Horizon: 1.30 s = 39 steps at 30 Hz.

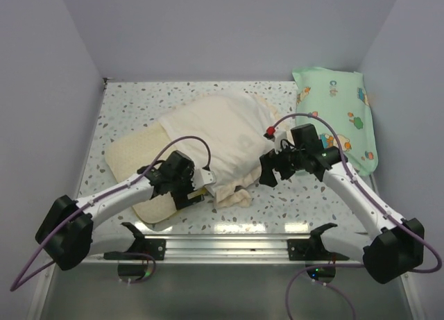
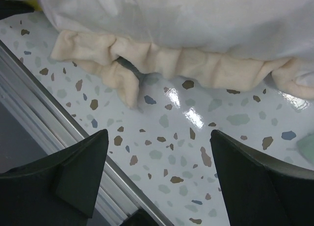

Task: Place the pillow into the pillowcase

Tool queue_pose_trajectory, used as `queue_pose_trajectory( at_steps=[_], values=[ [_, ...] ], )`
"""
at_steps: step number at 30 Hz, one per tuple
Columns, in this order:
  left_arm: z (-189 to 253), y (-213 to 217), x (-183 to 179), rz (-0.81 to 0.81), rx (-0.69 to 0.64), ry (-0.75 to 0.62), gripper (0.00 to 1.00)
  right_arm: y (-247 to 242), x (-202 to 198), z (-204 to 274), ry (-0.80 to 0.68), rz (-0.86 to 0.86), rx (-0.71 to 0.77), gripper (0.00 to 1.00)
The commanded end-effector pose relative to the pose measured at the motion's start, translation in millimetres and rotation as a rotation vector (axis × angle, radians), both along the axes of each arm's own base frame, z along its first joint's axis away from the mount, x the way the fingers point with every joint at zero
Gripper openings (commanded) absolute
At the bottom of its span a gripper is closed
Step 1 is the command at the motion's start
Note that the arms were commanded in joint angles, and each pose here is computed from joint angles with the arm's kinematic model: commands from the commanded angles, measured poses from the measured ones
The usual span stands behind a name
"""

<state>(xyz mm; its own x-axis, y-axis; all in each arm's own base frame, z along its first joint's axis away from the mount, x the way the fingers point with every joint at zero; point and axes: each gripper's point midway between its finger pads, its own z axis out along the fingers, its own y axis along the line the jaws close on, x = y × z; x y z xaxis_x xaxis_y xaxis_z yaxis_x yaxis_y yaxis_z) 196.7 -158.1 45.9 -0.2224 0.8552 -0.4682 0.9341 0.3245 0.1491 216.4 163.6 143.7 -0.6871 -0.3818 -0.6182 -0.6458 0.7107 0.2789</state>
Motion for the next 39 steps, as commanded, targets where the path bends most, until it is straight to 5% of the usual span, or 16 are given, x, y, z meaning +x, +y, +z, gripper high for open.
queue_pose_trajectory(
  at_steps=[1,2,3,4,5,7,8,15,17,25,28,29,30,32,33,39],
  values=[
    [-29.1,12.3,7.1,0.112,0.096,0.01,1.0,2.5,8.4,2.4,-0.006,0.028,-0.014,0.88],
    [-38.8,15.4,7.9,0.111,0.133,0.029,1.0,3.7,11.0,0.4,-0.009,0.029,-0.014,0.88],
    [-38.4,12.1,15.1,0.121,0.137,0.021,0.88,2.5,15.0,-6.1,-0.004,0.02,-0.035,0.88],
    [-39.4,8.2,17.0,0.134,0.129,0.041,0.71,2.7,17.9,-8.5,-0.007,0.015,-0.039,0.87],
    [-44.9,4.9,15.4,0.128,0.128,0.091,0.36,4.6,22.1,-9.9,-0.013,0.014,-0.039,0.87],
    [-24.6,-18.0,27.3,0.143,0.007,0.154,0.05,6.8,30.8,-13.5,-0.012,0.006,-0.055,0.86],
    [1.9,-35.7,47.6,0.151,-0.086,0.142,0.0,9.8,37.2,-11.9,-0.026,0.004,-0.048,0.86],
    [115.4,-74.4,117.9,0.224,-0.479,0.196,0.0,39.8,43.0,-33.3,-0.047,0.11,-0.057,0.89],
    [136.9,-80.4,131.4,0.233,-0.533,0.179,0.0,45.3,50.0,-37.7,-0.087,0.105,-0.069,0.99],
    [169.4,-92.0,151.9,0.228,-0.679,0.295,0.0,50.0,85.2,-56.5,-0.394,0.085,-0.159,0.99],
    [179.8,-93.3,160.0,0.227,-0.728,0.303,0.0,47.8,100.7,-83.8,-0.353,0.064,-0.254,0.99],
    [183.1,-91.6,164.8,0.231,-0.743,0.294,0.0,53.3,103.9,-83.5,-0.335,0.068,-0.242,0.95],
    [186.8,-91.7,166.4,0.246,-0.767,0.309,0.0,68.2,106.4,-75.2,-0.334,0.105,-0.191,0.68],
    [192.5,-88.1,173.3,0.263,-0.789,0.296,0.0,89.1,99.6,-70.4,-0.296,0.149,-0.109,0.36],
    [195.5,-86.4,178.0,0.275,-0.792,0.276,0.0,109.9,92.2,-54.5,-0.27,0.203,-0.005,0.0],
    [228.1,-81.6,202.1,0.412,-0.936,0.187,0.0,196.6,-2.3,69.9,-0.081,0.468,0.467,0.0]
  ],
)
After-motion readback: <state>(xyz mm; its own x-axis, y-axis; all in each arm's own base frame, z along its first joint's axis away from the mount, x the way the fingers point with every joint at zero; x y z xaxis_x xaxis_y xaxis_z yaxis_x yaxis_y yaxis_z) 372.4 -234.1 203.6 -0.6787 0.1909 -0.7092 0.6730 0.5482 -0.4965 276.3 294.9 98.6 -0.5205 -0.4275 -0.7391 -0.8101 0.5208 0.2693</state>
